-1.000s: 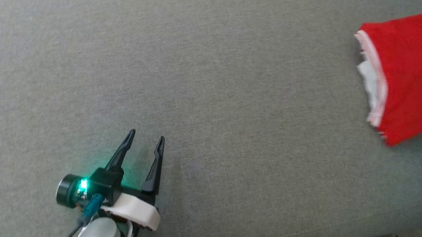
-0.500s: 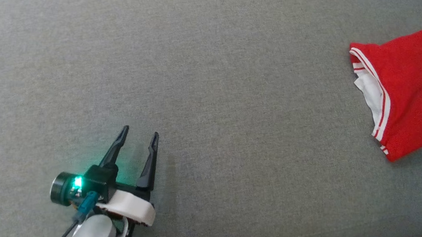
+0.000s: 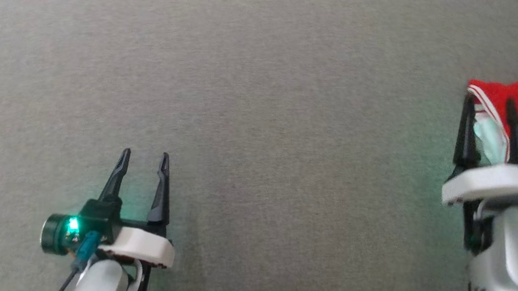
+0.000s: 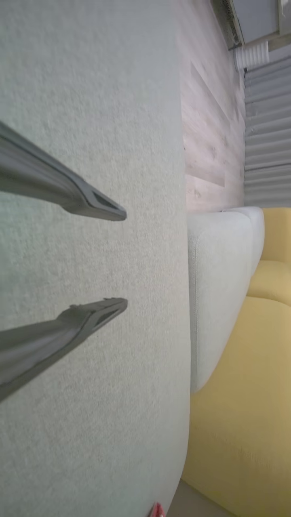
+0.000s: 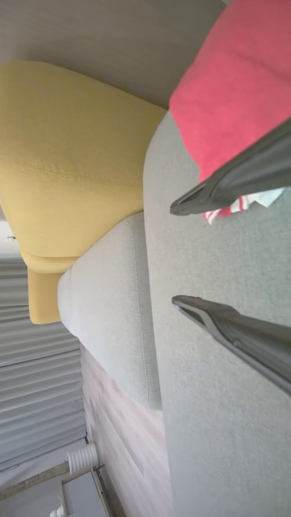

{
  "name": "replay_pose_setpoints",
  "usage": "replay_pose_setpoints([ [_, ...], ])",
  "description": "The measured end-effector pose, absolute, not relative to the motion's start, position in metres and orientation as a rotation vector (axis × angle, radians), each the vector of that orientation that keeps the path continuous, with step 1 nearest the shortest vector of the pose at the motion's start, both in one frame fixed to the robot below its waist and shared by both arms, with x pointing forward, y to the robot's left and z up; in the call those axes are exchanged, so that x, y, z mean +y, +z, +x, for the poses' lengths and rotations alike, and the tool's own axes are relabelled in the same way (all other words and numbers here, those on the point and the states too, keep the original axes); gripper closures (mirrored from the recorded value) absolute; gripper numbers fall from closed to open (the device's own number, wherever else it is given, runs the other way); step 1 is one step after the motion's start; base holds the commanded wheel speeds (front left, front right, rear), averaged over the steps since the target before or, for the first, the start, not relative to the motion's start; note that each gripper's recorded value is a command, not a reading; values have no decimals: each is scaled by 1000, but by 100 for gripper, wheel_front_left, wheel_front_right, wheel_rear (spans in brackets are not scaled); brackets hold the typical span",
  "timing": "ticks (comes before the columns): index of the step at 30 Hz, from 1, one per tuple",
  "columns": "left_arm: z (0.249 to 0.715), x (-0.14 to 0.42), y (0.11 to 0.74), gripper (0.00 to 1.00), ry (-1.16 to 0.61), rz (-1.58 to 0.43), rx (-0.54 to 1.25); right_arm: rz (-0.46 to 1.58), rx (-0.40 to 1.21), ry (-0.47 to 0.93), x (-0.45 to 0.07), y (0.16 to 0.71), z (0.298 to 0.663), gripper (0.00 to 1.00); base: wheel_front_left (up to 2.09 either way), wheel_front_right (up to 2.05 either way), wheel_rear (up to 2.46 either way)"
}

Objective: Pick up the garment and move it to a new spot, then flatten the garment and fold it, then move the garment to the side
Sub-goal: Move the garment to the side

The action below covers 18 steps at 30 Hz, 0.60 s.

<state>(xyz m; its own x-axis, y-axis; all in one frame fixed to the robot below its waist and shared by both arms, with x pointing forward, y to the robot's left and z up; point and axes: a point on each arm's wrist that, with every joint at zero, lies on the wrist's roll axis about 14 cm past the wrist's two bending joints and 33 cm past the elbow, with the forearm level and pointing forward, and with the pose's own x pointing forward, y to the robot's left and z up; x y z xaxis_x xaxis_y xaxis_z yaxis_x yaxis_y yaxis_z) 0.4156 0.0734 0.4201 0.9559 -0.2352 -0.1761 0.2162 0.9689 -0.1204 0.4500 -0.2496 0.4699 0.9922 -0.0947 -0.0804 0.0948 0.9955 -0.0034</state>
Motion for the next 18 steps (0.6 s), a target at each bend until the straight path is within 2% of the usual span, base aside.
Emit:
replay_pose_setpoints([
  [8,398,113,420,0,-109,-99,198,53,156,-13,-206,436,429,0,0,0,0],
  [18,377,146,434,0,-7,-108,164,115,151,80,-167,439,416,0,0,0,0],
])
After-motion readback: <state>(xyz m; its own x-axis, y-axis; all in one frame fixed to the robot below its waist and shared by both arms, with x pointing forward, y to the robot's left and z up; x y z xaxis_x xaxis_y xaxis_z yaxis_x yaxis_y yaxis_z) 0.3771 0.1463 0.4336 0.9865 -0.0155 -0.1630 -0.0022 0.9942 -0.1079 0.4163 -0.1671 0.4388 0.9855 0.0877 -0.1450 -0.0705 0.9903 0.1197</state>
